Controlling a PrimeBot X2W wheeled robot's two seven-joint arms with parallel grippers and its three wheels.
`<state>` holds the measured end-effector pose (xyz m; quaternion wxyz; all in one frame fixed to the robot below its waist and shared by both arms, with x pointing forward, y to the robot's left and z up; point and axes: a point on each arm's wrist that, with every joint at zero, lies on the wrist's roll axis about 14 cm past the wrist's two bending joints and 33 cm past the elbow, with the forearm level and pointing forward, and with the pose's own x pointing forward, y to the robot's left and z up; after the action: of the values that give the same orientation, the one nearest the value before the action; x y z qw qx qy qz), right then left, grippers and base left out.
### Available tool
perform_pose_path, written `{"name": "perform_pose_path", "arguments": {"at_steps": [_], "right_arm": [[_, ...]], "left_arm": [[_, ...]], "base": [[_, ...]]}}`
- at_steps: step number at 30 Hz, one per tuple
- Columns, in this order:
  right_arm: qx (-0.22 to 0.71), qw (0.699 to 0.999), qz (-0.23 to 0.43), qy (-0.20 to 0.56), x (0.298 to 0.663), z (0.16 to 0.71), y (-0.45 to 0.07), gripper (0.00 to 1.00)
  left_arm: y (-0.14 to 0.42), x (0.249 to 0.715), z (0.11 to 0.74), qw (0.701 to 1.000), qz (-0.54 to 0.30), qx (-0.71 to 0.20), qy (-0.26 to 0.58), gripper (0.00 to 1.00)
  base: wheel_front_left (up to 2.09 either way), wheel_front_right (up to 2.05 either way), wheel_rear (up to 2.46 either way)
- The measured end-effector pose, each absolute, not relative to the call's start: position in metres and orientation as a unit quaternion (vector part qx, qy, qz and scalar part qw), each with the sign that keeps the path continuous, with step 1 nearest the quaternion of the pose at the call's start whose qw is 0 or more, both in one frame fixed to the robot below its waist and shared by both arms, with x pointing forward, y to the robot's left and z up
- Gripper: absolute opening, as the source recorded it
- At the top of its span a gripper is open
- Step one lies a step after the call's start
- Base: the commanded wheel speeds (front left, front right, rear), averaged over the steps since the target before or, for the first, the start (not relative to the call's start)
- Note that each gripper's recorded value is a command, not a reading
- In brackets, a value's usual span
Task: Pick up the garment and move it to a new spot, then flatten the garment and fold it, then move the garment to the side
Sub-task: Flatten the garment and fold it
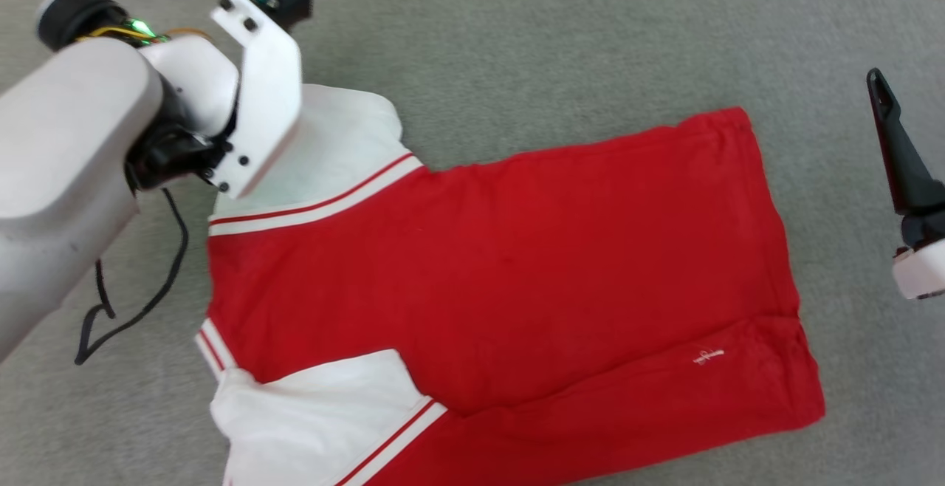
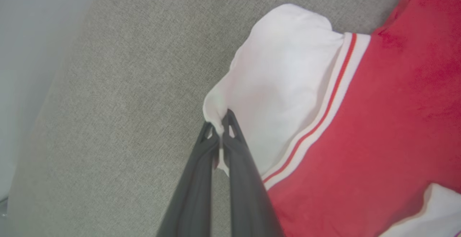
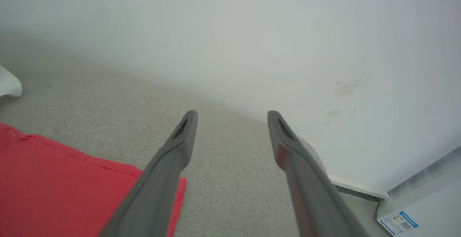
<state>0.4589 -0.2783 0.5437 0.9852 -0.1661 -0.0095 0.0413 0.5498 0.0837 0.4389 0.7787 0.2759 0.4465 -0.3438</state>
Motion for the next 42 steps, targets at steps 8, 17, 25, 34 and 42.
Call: {"name": "perform_pose_path", "arguments": {"at_steps": [8,17,25,34,42], "right_arm": [[-0.174,0.950,0.107,0.237,0.472,0.506,-0.275,1.00],[-0.218,0.831,0.151,0.489,0.461,0.448,-0.277,1.00],[-0.187,0.799,0.146,0.552,0.488,0.410,-0.269,1.00],[-0.175,0.774,0.163,0.587,0.488,0.360,-0.254,1.00],[-0.168,0.795,0.177,0.555,0.488,0.362,-0.248,0.00]], "left_arm": [[0.086,0.528,0.461,0.790,-0.359,0.281,0.410,0.00],[0.082,0.528,0.458,0.795,-0.374,0.277,0.388,0.00],[0.089,0.533,0.440,0.794,-0.375,0.270,0.395,0.00],[0.099,0.539,0.425,0.796,-0.369,0.262,0.402,0.00],[0.099,0.541,0.428,0.804,-0.366,0.255,0.393,0.00]], "base": [[0.00,0.00,0.00],[0.00,0.00,0.00],[0.00,0.00,0.00],[0.00,0.00,0.00],[0.00,0.00,0.00]]}}
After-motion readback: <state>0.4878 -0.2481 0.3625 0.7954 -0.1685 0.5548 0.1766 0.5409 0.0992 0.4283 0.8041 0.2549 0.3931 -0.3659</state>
